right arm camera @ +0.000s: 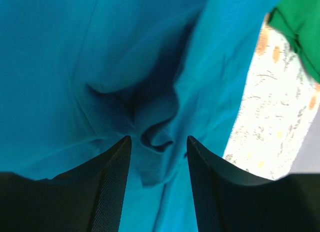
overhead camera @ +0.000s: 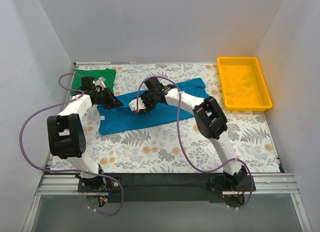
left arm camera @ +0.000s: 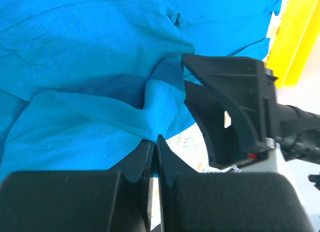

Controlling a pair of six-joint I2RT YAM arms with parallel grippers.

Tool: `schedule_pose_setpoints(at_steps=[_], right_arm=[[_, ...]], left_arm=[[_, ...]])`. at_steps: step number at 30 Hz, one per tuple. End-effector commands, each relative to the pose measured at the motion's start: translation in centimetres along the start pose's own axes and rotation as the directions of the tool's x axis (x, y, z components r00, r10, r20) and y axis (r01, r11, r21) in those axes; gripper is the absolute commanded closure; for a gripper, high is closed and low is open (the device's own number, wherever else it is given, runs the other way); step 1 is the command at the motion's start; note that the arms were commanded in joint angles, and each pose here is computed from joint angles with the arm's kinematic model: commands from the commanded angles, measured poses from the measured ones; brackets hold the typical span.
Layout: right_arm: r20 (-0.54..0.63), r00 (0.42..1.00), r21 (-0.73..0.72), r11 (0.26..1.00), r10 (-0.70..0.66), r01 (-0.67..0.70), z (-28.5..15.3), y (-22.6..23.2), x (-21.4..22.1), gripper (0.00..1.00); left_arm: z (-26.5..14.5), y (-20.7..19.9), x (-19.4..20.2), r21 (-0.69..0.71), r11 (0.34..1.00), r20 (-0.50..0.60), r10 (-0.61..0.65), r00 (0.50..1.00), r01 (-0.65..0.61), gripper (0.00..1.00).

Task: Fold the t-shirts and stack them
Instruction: Fold the tshirt

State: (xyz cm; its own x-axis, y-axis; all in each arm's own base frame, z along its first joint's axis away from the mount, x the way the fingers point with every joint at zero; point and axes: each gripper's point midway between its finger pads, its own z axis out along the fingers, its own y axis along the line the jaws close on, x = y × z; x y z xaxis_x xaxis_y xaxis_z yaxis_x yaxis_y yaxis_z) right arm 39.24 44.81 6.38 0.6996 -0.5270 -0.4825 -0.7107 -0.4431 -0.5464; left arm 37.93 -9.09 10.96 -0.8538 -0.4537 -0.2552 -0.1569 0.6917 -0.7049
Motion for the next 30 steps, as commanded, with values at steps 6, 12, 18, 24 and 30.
schedule_pose_setpoints(at_steps=[6,12,18,24,30], right_arm=[[0.003,0.999,0.031,0.998,-0.048,0.048,0.7,-1.3,-0.5,0.52],[-0.016,0.999,0.031,0.998,-0.049,0.049,0.9,-1.2,-0.1,0.65],[-0.036,0.998,0.029,0.998,-0.053,0.054,0.4,-0.9,0.1,0.92],[-0.055,0.998,0.043,0.998,-0.041,0.044,-0.8,-1.1,-0.2,0.99],[-0.076,0.997,0.057,0.998,-0.004,0.008,-2.1,-1.0,-0.5,0.99]], left_arm=[[-0.8,-1.3,0.0,0.034,0.999,0.019,0.032,0.999,-0.032,1.0],[-0.8,-1.2,-0.1,0.031,0.999,0.022,0.031,0.999,-0.031,1.0],[-0.7,-1.1,-0.1,0.024,0.999,0.02,0.027,0.999,-0.028,1.0],[-0.6,-0.7,-0.3,0.005,1.0,0.027,0.017,0.999,-0.018,1.0],[-0.2,-0.2,-0.6,-0.01,1.0,0.032,0.004,0.999,-0.004,1.0]])
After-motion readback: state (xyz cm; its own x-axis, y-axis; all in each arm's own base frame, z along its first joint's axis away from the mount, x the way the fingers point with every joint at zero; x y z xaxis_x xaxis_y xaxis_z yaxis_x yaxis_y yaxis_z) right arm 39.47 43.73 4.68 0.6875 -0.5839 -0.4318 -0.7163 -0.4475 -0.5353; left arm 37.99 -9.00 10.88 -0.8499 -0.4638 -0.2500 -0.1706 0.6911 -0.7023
